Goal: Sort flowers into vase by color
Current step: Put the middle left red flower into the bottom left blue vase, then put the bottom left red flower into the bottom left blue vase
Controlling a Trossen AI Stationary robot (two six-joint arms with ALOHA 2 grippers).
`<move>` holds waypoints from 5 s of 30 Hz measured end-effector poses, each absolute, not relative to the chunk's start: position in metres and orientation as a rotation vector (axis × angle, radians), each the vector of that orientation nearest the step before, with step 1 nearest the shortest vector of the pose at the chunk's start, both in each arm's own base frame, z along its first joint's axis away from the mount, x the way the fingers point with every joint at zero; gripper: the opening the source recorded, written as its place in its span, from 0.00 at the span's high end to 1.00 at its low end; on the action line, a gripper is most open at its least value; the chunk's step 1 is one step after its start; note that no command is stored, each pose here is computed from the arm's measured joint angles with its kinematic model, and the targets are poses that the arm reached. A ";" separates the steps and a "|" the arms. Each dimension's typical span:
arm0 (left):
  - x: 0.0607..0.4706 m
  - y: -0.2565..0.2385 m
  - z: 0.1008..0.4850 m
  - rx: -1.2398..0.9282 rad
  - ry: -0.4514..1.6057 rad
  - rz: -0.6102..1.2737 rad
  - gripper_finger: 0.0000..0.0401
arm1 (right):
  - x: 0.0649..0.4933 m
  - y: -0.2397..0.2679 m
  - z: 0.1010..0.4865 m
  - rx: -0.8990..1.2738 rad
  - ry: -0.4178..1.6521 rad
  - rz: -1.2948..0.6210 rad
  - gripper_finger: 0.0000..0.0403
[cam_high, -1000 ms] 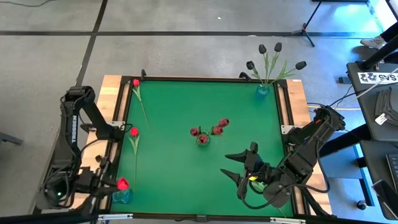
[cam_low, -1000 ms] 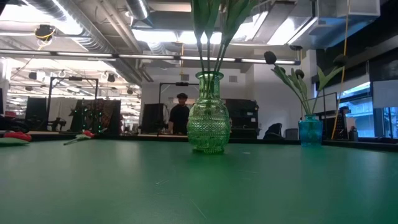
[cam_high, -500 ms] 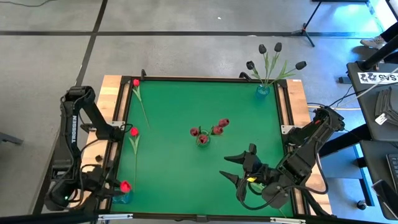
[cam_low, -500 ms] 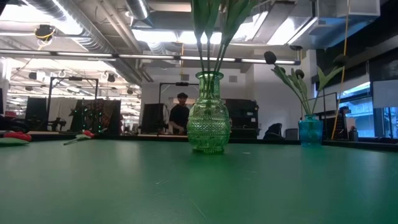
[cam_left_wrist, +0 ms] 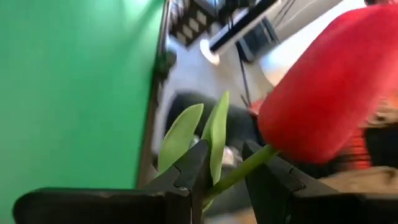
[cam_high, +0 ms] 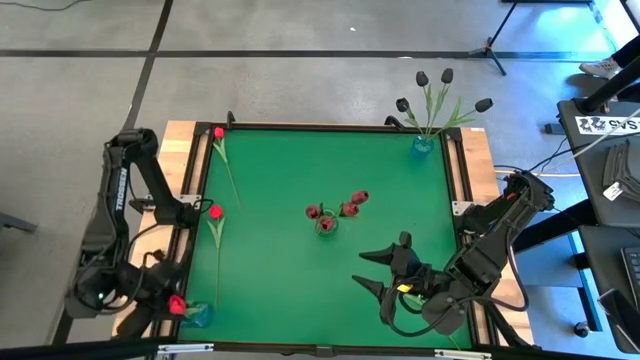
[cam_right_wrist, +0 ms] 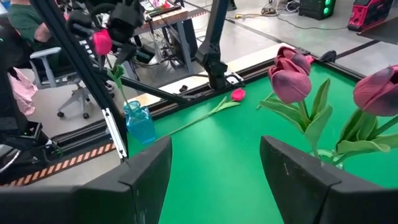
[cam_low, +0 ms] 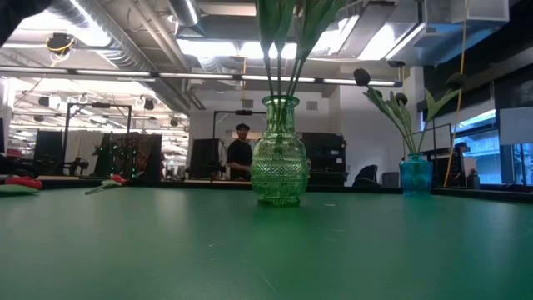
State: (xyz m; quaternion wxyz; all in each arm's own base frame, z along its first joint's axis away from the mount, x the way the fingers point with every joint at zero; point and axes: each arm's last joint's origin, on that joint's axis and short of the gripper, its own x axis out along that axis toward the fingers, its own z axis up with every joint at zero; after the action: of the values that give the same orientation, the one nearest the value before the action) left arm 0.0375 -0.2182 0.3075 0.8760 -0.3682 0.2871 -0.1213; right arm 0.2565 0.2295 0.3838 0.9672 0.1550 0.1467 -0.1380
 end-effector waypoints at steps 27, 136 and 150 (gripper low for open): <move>0.052 -0.194 0.299 -0.938 0.763 -0.036 0.69 | 0.257 0.231 0.384 0.258 0.329 -0.221 0.40; 0.095 -0.089 0.282 -0.754 0.812 0.907 0.56 | 0.263 0.220 0.377 0.270 0.410 -0.224 0.40; 0.135 -0.075 0.193 -0.867 0.884 1.190 0.56 | 0.265 0.243 0.356 0.208 0.469 -0.185 0.40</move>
State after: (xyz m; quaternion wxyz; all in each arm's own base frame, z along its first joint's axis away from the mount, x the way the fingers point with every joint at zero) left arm 0.1345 -0.0751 0.1928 0.6534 -0.3822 0.3898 0.5245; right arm 0.2650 0.2426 0.3562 0.9631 0.1025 0.2316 -0.0915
